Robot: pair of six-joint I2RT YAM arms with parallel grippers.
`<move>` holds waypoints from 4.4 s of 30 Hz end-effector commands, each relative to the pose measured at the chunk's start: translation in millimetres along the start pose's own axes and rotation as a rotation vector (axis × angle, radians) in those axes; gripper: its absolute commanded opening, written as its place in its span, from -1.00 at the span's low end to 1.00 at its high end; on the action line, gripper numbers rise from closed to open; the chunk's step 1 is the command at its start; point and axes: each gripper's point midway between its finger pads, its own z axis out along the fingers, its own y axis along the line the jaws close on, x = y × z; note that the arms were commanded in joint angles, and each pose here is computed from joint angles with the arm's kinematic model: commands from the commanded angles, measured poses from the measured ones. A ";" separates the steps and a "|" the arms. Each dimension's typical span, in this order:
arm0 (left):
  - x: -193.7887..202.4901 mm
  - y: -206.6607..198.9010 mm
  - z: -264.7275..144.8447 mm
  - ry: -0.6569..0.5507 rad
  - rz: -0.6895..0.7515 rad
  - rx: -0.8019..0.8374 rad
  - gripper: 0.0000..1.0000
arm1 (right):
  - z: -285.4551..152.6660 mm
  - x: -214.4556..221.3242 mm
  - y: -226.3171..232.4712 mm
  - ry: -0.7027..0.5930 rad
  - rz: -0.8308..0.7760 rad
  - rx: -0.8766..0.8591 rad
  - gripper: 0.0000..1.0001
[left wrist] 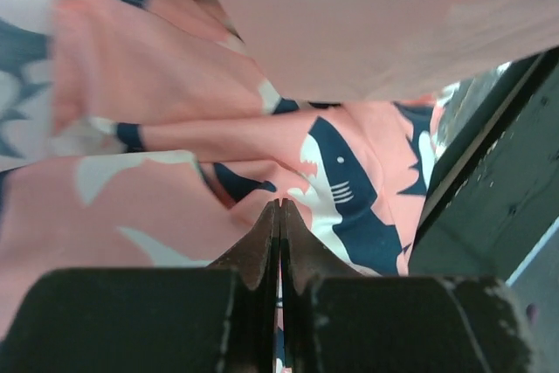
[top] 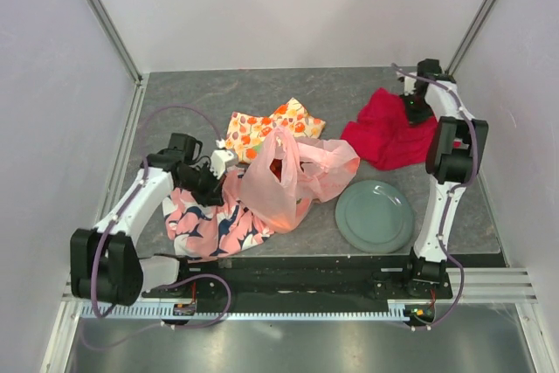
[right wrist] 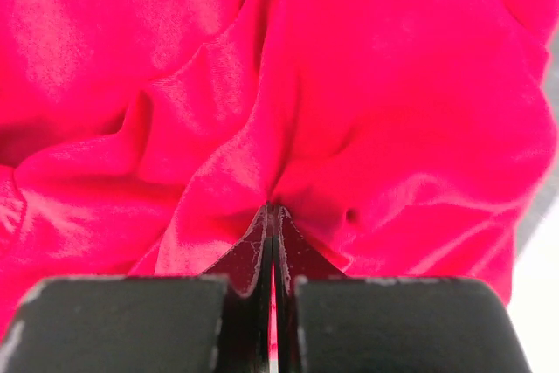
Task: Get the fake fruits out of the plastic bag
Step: Move the distractor to the center of the board, then move the plate to the center of the board.
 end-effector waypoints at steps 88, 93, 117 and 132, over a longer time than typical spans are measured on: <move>-262.4 -100.7 -87.1 -0.368 0.371 0.384 0.96 | -141.3 207.3 128.0 0.195 -0.578 -0.556 0.63; -255.5 -79.9 -114.5 -0.359 0.443 0.157 0.93 | -138.0 206.5 122.7 0.181 -0.545 -0.541 0.63; -244.3 -96.6 -178.4 -0.589 0.297 0.208 0.92 | -72.8 205.2 148.2 0.417 -0.278 -0.819 -0.86; -213.0 -119.7 -140.4 -0.478 0.490 0.139 0.99 | -38.1 87.2 226.3 0.261 -0.037 -0.914 -1.00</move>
